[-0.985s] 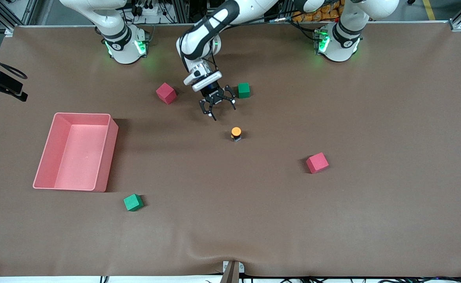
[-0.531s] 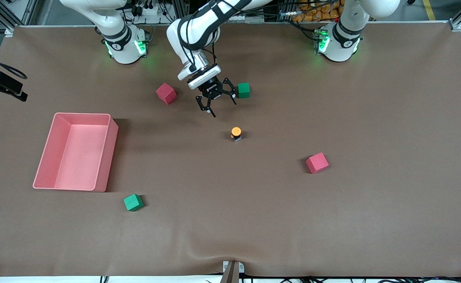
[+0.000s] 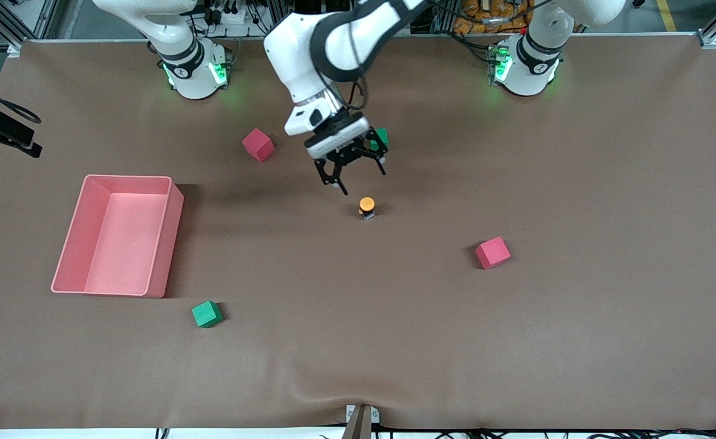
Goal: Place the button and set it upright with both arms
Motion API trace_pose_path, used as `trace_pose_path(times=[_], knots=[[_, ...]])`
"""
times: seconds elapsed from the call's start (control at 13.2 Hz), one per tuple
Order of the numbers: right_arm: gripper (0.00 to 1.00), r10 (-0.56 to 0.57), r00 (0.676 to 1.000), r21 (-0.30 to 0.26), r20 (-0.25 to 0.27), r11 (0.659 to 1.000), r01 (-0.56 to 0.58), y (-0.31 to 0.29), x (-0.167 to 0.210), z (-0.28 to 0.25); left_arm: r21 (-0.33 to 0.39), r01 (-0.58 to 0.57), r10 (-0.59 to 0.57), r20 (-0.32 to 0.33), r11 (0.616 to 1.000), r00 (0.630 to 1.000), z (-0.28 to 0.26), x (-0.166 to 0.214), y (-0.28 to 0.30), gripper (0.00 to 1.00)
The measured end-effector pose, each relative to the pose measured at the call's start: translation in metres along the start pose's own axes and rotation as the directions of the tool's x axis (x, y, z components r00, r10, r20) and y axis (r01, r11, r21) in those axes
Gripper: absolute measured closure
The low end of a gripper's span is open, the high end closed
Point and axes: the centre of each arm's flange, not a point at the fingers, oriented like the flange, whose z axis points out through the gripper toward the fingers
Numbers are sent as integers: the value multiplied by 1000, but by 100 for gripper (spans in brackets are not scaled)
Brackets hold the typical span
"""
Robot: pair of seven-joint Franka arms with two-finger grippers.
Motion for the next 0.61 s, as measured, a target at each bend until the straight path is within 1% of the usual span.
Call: trace_pose_path(times=[0.15,0.3,0.61], knots=[[0,0,1000,0,0,1000,0,0,0,0,-30,15,-13,71,999,997,6,41,-13,0],[0,-1,1000,0,2,1000,1,0,0,0,-57,16,-9,124,998,992,20,75,-25,0],[0,0,1000,0,8,1000,0,0,-1,1,-96,-14,35,222,995,974,38,121,-48,0]])
